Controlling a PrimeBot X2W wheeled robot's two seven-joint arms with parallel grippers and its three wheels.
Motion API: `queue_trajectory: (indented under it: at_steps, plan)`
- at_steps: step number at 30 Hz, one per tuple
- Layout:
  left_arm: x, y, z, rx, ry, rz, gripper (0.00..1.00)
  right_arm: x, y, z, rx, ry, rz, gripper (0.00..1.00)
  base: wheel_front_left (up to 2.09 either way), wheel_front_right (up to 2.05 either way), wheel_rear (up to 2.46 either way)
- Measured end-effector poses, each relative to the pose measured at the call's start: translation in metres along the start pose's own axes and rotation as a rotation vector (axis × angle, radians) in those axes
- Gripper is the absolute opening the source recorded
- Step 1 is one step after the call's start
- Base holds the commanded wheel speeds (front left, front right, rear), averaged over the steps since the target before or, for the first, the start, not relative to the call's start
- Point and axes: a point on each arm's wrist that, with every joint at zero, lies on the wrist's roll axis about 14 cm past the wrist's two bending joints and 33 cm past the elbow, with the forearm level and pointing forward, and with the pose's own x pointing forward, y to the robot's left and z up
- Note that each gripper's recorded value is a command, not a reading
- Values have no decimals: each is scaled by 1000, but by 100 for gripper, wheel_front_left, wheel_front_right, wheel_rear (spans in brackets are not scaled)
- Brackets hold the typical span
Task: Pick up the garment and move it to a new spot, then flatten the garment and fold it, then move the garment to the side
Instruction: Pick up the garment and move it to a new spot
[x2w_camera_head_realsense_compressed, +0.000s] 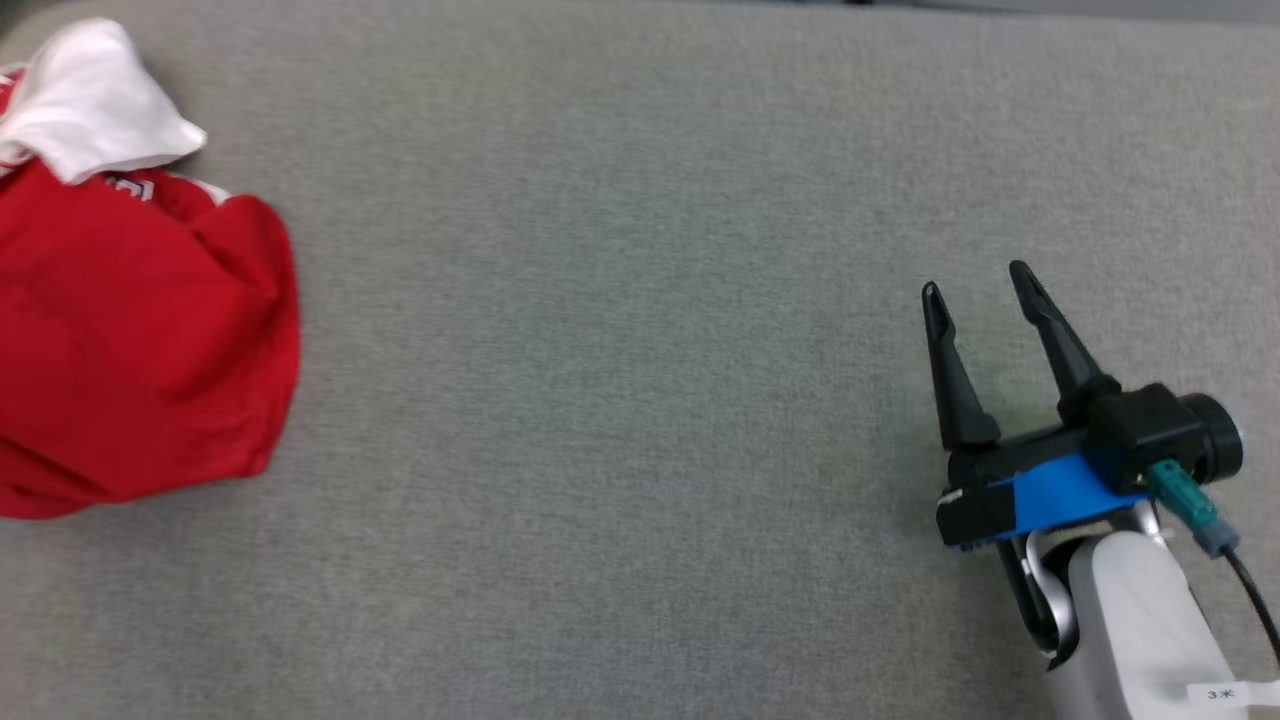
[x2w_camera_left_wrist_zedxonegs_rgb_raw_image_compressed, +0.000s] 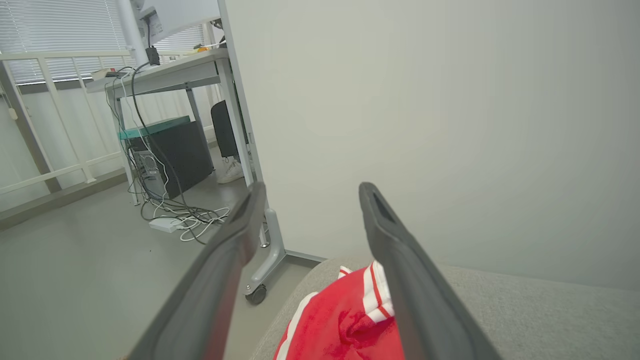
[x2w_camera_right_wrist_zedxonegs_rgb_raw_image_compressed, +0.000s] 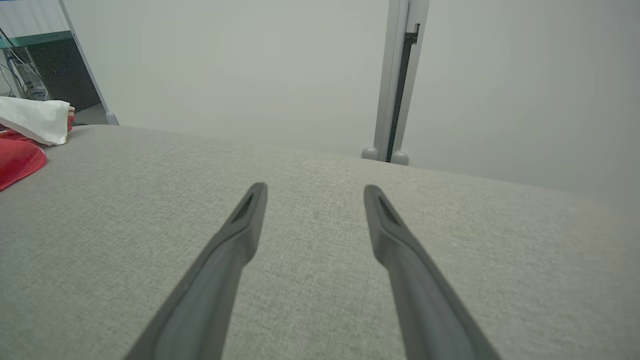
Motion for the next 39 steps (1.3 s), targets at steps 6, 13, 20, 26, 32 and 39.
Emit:
queue_trajectory:
  at_steps: [6,13,20,26,32,39]
  plan:
    - [29,-15,-56,7,189,-45,100,-2,-28,-13,-31,32,-66,100,0,0,0]
    - [13,-26,-122,-19,468,-68,100,-1,-34,-16,-43,40,-79,100,0,0,0]
    - [-17,-36,-164,-76,675,-66,100,1,-32,-16,-49,41,-73,100,0,0,0]
    - [-26,-50,-173,-94,740,-102,0,1,-34,-12,-53,34,-76,100,0,0,0]
    - [-8,-39,-138,-53,595,-119,0,-3,-32,0,-45,5,-74,100,0,0,0]
    - [23,-35,-71,-26,362,-148,0,-12,-29,18,-23,-37,-77,100,0,0,0]
